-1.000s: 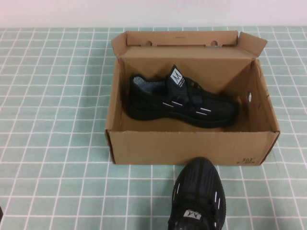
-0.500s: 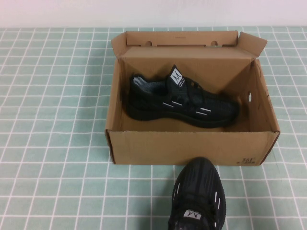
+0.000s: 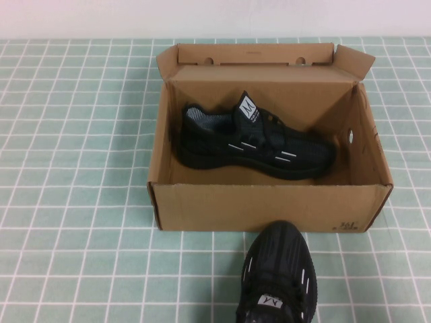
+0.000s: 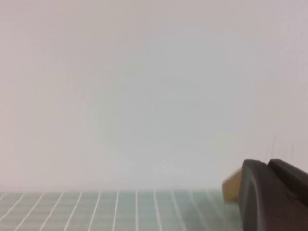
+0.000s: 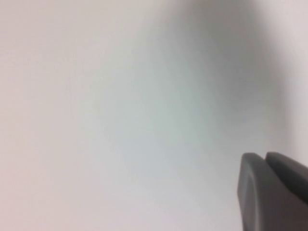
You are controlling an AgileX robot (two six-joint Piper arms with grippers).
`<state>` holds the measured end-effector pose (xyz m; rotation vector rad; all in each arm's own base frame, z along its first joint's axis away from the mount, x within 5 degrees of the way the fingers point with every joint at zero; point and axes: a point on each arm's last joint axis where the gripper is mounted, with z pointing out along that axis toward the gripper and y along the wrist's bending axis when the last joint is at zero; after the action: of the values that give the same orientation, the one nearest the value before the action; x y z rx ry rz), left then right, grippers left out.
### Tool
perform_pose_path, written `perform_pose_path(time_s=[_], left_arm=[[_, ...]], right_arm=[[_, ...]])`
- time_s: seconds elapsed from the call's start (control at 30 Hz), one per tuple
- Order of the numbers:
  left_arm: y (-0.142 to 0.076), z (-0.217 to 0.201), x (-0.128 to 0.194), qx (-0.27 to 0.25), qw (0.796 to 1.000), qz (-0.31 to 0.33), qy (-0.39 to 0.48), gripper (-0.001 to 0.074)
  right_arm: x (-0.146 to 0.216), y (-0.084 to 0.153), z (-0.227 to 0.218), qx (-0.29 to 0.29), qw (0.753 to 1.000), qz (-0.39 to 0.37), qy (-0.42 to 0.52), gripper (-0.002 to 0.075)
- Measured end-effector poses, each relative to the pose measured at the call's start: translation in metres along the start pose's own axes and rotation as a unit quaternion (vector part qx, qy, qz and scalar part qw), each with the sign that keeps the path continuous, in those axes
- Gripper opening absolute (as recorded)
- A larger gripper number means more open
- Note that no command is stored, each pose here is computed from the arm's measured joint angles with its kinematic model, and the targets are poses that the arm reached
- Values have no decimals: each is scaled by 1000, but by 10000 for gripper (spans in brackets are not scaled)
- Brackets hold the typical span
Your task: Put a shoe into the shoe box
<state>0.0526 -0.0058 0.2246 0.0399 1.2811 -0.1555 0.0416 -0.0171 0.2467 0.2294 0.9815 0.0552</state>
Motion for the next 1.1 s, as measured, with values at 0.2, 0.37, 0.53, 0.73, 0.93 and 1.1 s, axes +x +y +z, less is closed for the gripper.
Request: perform_pose_path(time_s=[0.2, 0.37, 0.53, 0.73, 0.93, 1.1], left_arm=[[0, -1, -14, 5, 993, -91, -78, -5], [1, -9, -39, 28, 964, -146, -218, -5], [-1, -15, -78, 46, 939, -153, -305, -4], [-4, -22, -133, 58, 929, -159, -328, -5], [-10, -16, -179, 70, 933, -147, -322, -5], [-12, 16, -175, 37, 983, -112, -143, -5]], right_arm=[[-15, -4, -2, 16, 992, 91, -82, -8], [-44, 7, 4, -27, 988, 79, -132, -8], [-98, 21, 11, -71, 977, 91, -181, -8], [-158, 36, 17, -100, 977, 103, -159, -8], [-184, 54, 52, -114, 990, 80, -7, -8], [-146, 64, 89, -105, 973, 50, 201, -8]])
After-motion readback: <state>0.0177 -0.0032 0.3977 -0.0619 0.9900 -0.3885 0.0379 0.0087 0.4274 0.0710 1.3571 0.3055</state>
